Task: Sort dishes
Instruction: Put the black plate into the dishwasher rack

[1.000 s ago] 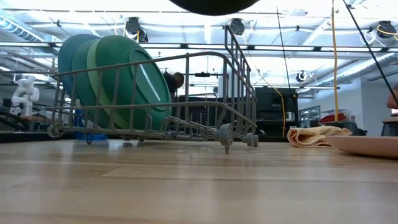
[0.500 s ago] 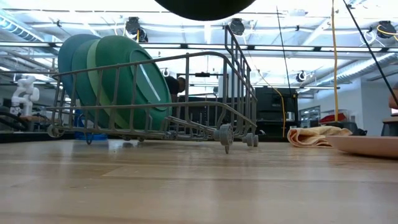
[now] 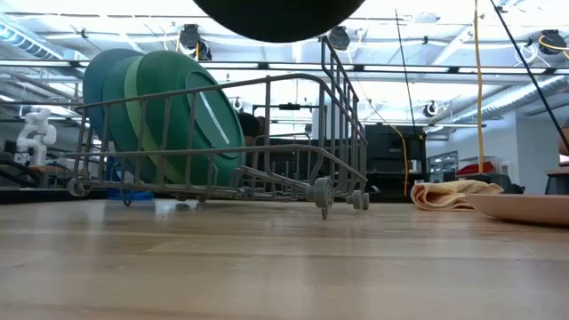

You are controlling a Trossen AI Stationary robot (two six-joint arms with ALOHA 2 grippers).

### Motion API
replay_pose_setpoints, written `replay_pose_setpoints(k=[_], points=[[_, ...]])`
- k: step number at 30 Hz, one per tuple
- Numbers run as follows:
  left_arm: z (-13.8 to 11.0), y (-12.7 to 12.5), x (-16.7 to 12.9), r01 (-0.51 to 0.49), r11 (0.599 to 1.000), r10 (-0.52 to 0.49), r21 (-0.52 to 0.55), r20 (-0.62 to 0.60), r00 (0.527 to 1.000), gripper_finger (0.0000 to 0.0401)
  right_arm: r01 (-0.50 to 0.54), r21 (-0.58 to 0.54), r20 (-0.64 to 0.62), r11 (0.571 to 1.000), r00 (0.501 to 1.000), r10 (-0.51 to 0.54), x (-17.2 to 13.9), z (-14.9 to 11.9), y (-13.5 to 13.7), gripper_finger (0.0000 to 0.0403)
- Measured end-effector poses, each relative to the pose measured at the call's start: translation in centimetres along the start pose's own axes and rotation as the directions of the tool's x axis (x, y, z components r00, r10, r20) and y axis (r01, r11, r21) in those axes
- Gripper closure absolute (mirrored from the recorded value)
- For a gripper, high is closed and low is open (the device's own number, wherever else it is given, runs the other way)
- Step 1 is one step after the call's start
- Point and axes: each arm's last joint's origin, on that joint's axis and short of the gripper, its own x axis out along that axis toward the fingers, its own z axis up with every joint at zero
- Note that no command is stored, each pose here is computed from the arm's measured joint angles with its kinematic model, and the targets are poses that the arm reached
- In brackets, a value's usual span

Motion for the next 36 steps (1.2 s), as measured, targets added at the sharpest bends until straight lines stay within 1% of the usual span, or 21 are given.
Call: replay_pose_setpoints(k=[3, 6, 10, 13, 15, 17, 19, 21, 23, 25, 27, 28, 29, 31, 34, 36], points=[[-0.2, 0.2, -0.2, 0.001, 1.0, -0.001, -0.008, -0.016, 1.0, 0.0385, 0.038, 0.026, -0.013, 0.999, 0.999, -0.038, 0.0, -0.1, -0.1, 0.0395], [-0.3, 0.2, -0.6, -0.018, 0.999, 0.017, -0.039, -0.028, 0.999, 0.0385, 0.12, 0.075, -0.023, 0.99, 0.993, -0.119, 0.0, -0.3, -0.3, 0.0367], [-0.6, 0.4, -1.4, -0.088, 0.991, 0.082, -0.098, -0.065, 0.995, 0.0386, 0.243, 0.103, -0.055, 0.964, 0.97, -0.239, 0.0, -0.6, -0.5, 0.0296], [-0.6, 0.2, -2.3, -0.102, 0.986, 0.093, -0.13, -0.069, 0.993, 0.0387, 0.316, 0.095, -0.044, 0.944, 0.949, -0.313, -0.2, -0.6, -0.5, 0.0239], [-0.6, 0.2, -2.7, -0.117, 0.981, 0.107, -0.153, -0.07, 0.992, 0.0387, 0.384, 0.088, -0.043, 0.919, 0.923, -0.382, -0.7, -0.8, -0.6, 0.0208], [-0.6, 0.2, -3.2, -0.138, 0.973, 0.126, -0.187, -0.078, 0.989, 0.0388, 0.461, 0.074, -0.036, 0.884, 0.887, -0.46, -1.5, -1.0, -0.4, 0.0183], [-1.0, 0.3, -3.7, -0.177, 0.962, 0.156, -0.209, -0.114, 0.981, 0.0389, 0.543, 0.061, -0.025, 0.837, 0.84, -0.543, -2.8, -1.5, 0.0, 0.017], [-1.1, 0.5, -4.1, -0.2, 0.951, 0.177, -0.237, -0.114, 0.977, 0.0389, 0.622, 0.061, -0.011, 0.781, 0.782, -0.623, -4.2, -1.9, 0.5, 0.0164], [-1.4, 0.7, -4.6, -0.227, 0.934, 0.194, -0.275, -0.14, 0.971, 0.0389, 0.699, 0.07, 0.015, 0.711, 0.712, -0.702, -5.8, -2.5, 1.0, 0.0163], [-1.4, 1.2, -5.0, -0.254, 0.912, 0.223, -0.321, -0.131, 0.966, 0.0389, 0.749, 0.088, 0.05, 0.657, 0.655, -0.754, -7.4, -3.0, 1.8, 0.0165], [-1.4, 1.8, -5.5, -0.291, 0.875, 0.268, -0.387, -0.114, 0.957, 0.0389, 0.766, 0.115, 0.087, 0.633, 0.627, -0.774, -8.9, -3.5, 2.6, 0.017], [-1.2, 2.3, -5.7, -0.316, 0.846, 0.306, -0.43, -0.095, 0.947, 0.0389, 0.767, 0.128, 0.106, 0.629, 0.62, -0.778, -9.5, -3.8, 3.1, 0.0173], [-1.1, 2.9, -5.9, -0.342, 0.807, 0.351, -0.482, -0.073, 0.933, 0.0389, 0.768, 0.142, 0.123, 0.625, 0.613, -0.781, -10.1, -4.0, 3.4, 0.0176], [-1.1, 4.2, -6.3, -0.38, 0.716, 0.429, -0.586, -0.061, 0.901, 0.0389, 0.773, 0.163, 0.151, 0.614, 0.595, -0.789, -10.8, -4.3, 4.1, 0.0181], [-1.8, 5.8, -6.6, -0.423, 0.594, 0.496, -0.684, -0.103, 0.862, 0.0389, 0.783, 0.168, 0.183, 0.599, 0.572, -0.799, -11.2, -4.6, 5.1, 0.0188], [-2.6, 6.7, -6.4, -0.425, 0.523, 0.523, -0.739, -0.116, 0.844, 0.0389, 0.782, 0.161, 0.198, 0.602, 0.572, -0.796, -11.1, -4.7, 5.8, 0.019]])
